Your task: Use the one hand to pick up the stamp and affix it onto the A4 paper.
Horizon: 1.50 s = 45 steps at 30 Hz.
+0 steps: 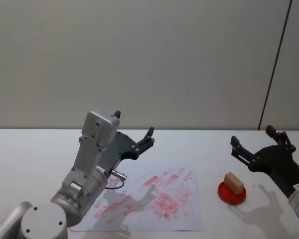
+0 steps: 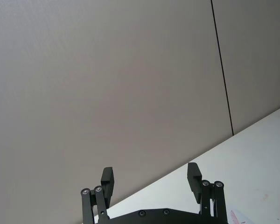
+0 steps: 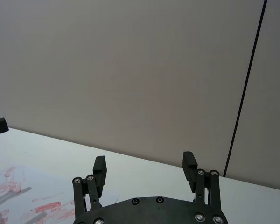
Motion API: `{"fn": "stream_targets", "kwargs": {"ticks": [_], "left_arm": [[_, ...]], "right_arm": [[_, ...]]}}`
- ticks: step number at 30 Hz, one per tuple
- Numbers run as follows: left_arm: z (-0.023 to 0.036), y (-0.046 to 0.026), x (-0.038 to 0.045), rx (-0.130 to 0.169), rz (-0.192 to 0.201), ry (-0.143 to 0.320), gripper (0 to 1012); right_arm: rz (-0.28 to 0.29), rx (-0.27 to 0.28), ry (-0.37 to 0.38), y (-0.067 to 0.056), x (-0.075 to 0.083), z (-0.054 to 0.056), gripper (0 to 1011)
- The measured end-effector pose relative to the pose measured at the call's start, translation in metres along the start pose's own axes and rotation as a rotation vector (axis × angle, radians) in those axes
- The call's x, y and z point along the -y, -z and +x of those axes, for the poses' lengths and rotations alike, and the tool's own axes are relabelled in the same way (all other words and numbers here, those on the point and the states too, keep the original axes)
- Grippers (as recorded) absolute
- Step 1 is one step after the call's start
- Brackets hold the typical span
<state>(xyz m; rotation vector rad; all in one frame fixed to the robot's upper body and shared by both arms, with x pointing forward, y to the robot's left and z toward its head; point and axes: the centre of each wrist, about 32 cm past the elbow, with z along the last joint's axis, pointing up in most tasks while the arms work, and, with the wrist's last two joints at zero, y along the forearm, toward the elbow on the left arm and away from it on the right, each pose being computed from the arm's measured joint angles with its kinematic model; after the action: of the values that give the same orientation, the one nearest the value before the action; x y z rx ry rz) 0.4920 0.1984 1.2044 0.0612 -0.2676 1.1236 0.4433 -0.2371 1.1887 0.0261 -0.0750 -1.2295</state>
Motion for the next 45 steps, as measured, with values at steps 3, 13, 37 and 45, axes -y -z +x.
{"fn": "stream_targets", "kwargs": {"ticks": [3,13,37,45], "left_arm": [[0.0,0.0,0.0,0.0,0.0,0.0,1002],[0.0,0.0,0.0,0.0,0.0,0.0,1002],[0.0,0.0,0.0,0.0,0.0,0.0,1003],[0.0,0.0,0.0,0.0,0.0,0.0,1002]], "right_arm": [[0.0,0.0,0.0,0.0,0.0,0.0,1001],[0.0,0.0,0.0,0.0,0.0,0.0,1001],[-0.067,0.028,-0.045,0.017,-0.007,0.014,1001],[-0.13,0.034,-0.08,0.03,-0.01,0.021,1001]]}}
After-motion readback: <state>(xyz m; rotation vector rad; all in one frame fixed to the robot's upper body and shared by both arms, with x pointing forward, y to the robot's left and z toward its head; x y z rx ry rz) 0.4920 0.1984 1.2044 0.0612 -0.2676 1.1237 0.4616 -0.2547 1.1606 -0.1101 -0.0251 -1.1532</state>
